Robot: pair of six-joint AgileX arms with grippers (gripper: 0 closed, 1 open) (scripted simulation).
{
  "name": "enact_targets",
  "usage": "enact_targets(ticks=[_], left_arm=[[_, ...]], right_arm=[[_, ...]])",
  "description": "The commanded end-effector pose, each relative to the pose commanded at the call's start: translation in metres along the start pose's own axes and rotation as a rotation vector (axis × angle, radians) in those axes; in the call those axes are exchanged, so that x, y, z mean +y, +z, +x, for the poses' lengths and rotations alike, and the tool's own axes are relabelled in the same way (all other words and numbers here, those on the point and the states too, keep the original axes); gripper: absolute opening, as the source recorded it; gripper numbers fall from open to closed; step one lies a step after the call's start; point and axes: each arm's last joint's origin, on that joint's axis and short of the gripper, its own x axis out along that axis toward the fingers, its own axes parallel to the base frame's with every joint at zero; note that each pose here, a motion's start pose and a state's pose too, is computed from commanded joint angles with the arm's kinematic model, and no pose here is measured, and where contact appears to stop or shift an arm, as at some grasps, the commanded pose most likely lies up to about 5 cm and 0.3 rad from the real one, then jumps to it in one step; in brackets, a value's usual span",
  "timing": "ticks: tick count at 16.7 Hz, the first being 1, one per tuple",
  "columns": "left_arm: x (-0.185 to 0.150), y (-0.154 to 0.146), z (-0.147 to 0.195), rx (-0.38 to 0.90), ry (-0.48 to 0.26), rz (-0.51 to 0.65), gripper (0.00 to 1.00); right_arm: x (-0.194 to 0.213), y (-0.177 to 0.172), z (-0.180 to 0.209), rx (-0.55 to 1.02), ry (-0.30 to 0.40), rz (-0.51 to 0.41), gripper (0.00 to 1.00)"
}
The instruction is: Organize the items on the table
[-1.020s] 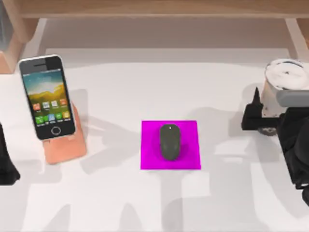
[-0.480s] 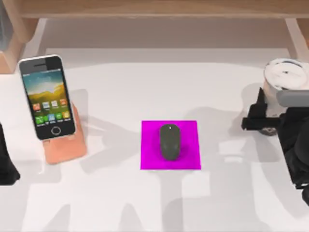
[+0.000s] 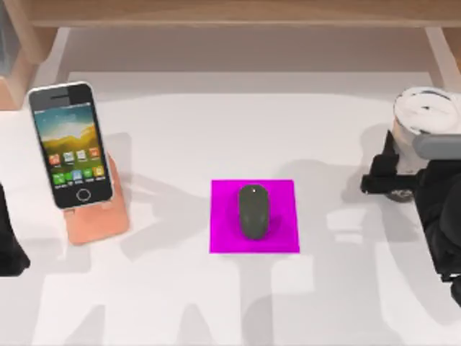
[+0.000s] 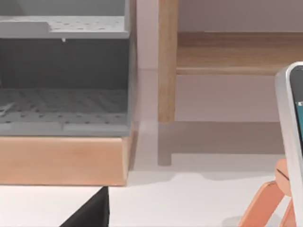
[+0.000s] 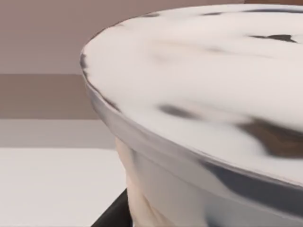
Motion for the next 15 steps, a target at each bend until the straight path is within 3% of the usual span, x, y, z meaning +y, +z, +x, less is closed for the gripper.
enact_targets(ticks=[15], left_arm=[[0.000,0.000,0.000,0.000,0.000,0.000,1.00]], right_arm=[[0.001,0.014,0.001,-0.019,0.001,0.018,0.00]])
